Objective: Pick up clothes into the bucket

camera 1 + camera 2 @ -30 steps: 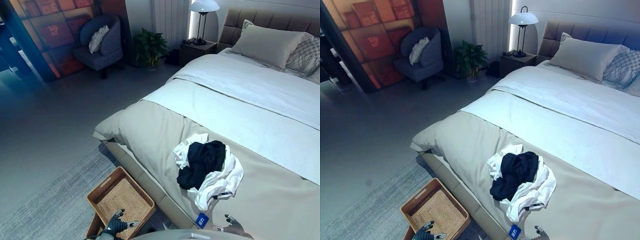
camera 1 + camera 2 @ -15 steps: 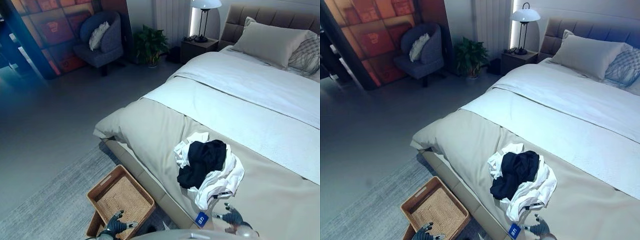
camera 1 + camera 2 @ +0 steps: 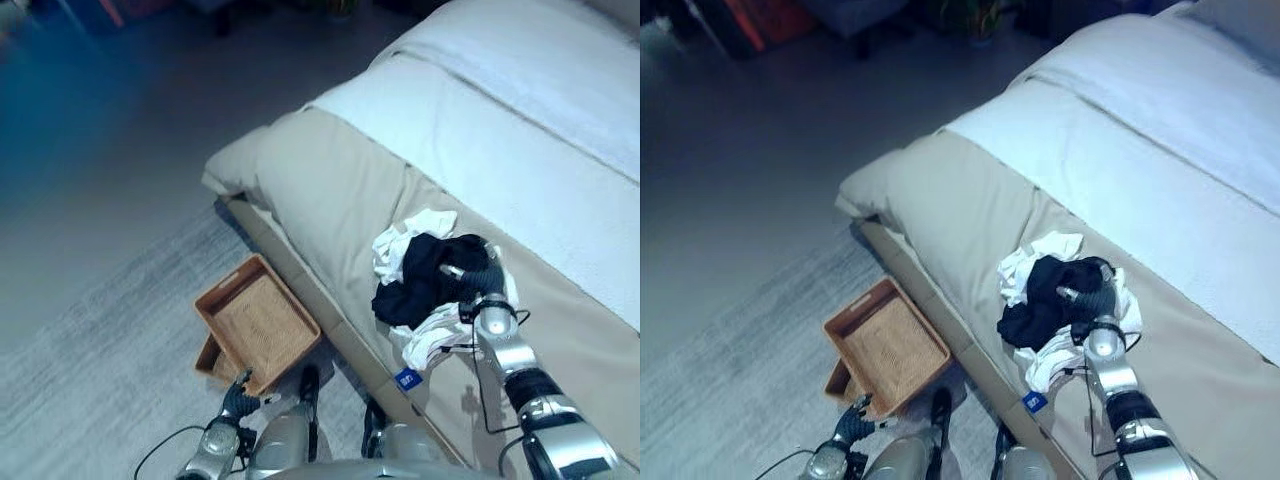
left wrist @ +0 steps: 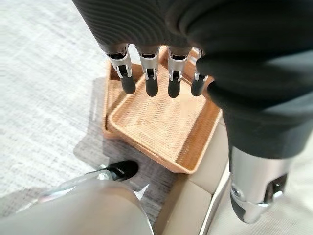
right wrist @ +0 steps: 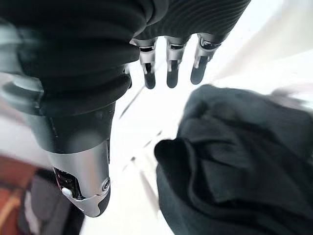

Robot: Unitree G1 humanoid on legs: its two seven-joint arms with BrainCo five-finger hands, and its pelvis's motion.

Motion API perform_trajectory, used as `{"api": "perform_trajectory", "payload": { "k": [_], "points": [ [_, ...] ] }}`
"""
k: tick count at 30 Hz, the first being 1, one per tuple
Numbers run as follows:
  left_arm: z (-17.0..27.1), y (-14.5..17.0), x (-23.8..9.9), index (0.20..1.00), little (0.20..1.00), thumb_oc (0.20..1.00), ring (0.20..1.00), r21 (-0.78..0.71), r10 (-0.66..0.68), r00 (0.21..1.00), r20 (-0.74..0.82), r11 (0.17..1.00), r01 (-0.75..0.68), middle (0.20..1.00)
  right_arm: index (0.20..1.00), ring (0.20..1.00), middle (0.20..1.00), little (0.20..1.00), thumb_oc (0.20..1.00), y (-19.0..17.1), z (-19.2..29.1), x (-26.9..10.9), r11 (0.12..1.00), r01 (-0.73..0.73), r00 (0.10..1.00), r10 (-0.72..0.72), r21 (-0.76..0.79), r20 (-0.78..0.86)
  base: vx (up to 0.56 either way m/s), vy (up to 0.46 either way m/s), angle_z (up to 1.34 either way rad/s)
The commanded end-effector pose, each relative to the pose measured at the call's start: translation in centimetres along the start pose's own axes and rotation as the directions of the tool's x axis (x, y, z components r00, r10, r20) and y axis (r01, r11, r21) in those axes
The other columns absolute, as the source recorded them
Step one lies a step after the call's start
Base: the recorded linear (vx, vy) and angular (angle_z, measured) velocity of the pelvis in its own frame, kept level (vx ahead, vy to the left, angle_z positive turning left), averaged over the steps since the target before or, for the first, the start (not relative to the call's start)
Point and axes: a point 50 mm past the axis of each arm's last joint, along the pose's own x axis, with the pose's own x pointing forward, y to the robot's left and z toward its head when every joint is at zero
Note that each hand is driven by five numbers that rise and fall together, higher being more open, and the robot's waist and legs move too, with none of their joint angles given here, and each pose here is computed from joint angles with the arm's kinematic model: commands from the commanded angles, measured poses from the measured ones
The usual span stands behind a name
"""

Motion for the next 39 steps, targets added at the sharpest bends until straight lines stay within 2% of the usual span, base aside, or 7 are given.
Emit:
{"api": "perform_trajectory", "payload": {
  "k": [1, 10, 17, 27, 32, 33, 39],
  "points": [
    [2.3, -1.7, 0.4, 1.000, 1.000, 1.000, 1.000, -0.040, 0.003, 0.997, 0.080, 0.999, 0.000, 1.000, 1.000, 1.000, 1.000, 1.000, 1.000, -1.5, 4.6, 2.1, 0.988, 0.136, 0.976, -0.121, -0.072, 0.181, -0.02, 0.021, 0.08],
    [5.3, -2.8, 0.8, 1.000, 1.000, 1.000, 1.000, -0.080, -0.016, 0.985, 0.173, 0.996, 0.030, 1.000, 1.000, 1.000, 1.000, 1.000, 1.000, -3.4, 8.2, 6.0, 0.951, 0.203, 0.970, -0.162, -0.235, 0.182, -0.06, 0.009, 0.14],
    [8.3, -4.2, 1.1, 1.000, 1.000, 1.000, 1.000, -0.046, -0.094, 0.962, 0.256, 0.993, 0.109, 1.000, 1.000, 1.000, 1.000, 1.000, 1.000, -5.8, 6.2, 7.5, 0.712, 0.061, 0.996, -0.090, -0.699, -0.004, -0.06, -0.033, 0.21],
    [9.4, -4.9, 1.5, 1.000, 1.000, 1.000, 1.000, 0.015, -0.156, 0.954, 0.254, 0.987, 0.158, 1.000, 1.000, 1.000, 1.000, 1.000, 1.000, -6.9, 2.7, 6.6, 0.629, -0.113, 0.973, -0.088, -0.769, -0.214, 0.00, -0.007, 0.17],
    [10.3, -4.8, 1.6, 1.000, 1.000, 1.000, 1.000, 0.006, -0.156, 0.949, 0.274, 0.987, 0.161, 1.000, 0.699, 0.699, 0.699, 0.699, 0.699, -7.3, 2.6, 6.7, 0.497, -0.159, 0.971, -0.076, -0.853, -0.225, 0.00, 0.010, 0.02],
    [10.3, -4.8, 1.7, 1.000, 1.000, 1.000, 1.000, -0.001, -0.154, 0.951, 0.269, 0.987, 0.161, 1.000, 0.200, 0.200, 0.200, 0.200, 0.200, -7.3, 3.0, 6.8, 0.433, -0.160, 0.975, -0.070, -0.887, -0.211, 0.00, 0.000, 0.00],
    [10.8, -5.0, 1.8, 1.000, 1.000, 1.000, 1.000, -0.016, -0.145, 0.952, 0.270, 0.988, 0.155, 1.000, 0.200, 0.200, 0.200, 0.200, 0.200, -7.3, 5.1, 7.5, 0.318, -0.098, 0.992, -0.050, -0.943, -0.120, 0.00, 0.000, 0.00]
  ]
}}
